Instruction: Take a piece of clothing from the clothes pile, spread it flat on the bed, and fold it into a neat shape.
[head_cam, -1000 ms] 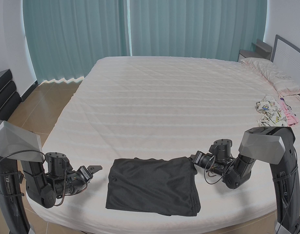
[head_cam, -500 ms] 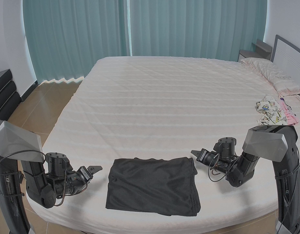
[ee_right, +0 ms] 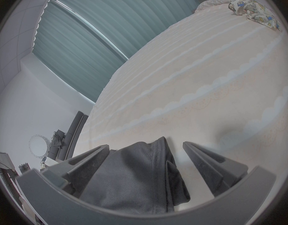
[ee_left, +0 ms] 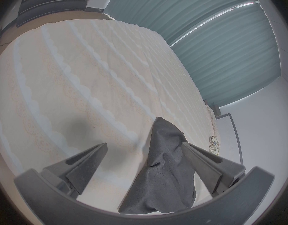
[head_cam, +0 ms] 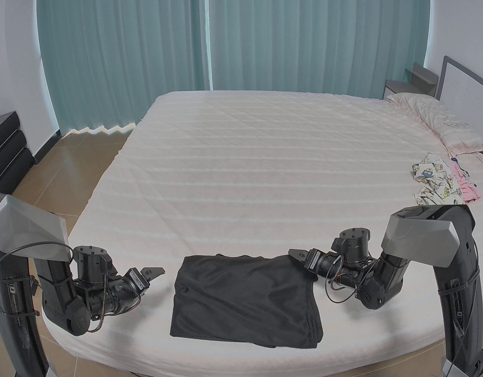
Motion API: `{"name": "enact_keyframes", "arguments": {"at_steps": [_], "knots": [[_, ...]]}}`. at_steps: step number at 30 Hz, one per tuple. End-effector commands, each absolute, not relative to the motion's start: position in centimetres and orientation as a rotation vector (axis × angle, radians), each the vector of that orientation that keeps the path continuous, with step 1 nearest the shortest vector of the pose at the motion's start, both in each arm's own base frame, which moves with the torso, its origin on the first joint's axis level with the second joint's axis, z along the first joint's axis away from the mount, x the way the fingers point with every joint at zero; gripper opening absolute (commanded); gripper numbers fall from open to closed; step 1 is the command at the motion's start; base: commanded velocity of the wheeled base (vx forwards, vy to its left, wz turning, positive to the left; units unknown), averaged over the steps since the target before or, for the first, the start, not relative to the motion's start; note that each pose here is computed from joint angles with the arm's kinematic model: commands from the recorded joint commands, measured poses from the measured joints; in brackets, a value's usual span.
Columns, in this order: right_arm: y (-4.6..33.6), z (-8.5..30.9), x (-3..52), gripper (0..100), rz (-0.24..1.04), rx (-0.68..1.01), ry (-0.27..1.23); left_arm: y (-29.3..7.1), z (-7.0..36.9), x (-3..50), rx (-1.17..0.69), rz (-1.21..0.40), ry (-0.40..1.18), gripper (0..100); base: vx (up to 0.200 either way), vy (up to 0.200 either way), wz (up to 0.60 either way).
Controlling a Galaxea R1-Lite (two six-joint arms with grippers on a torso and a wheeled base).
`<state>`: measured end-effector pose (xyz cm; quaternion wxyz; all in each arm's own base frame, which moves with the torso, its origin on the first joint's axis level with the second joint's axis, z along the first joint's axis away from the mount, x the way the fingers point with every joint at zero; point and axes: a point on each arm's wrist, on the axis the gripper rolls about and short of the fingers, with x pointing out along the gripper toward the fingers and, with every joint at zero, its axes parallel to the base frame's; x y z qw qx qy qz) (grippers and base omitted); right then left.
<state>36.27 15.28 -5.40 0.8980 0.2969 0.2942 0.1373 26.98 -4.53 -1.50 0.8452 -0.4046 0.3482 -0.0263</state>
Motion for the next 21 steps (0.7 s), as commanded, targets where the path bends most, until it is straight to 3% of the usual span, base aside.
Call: {"name": "enact_keyframes", "arguments": {"at_steps": [1,21], "knots": [[15.9,-6.2,36.4,0,0.289,0.606,0.619,-4.5,-1.5,27.0,-0.854,-0.055,0.735,100,0.0,0.0,0.0],[14.2,-5.4,37.6,0,0.213,0.672,0.56,-4.5,-1.5,27.0,-0.854,-0.054,0.737,100,0.0,0.0,0.0]]}}
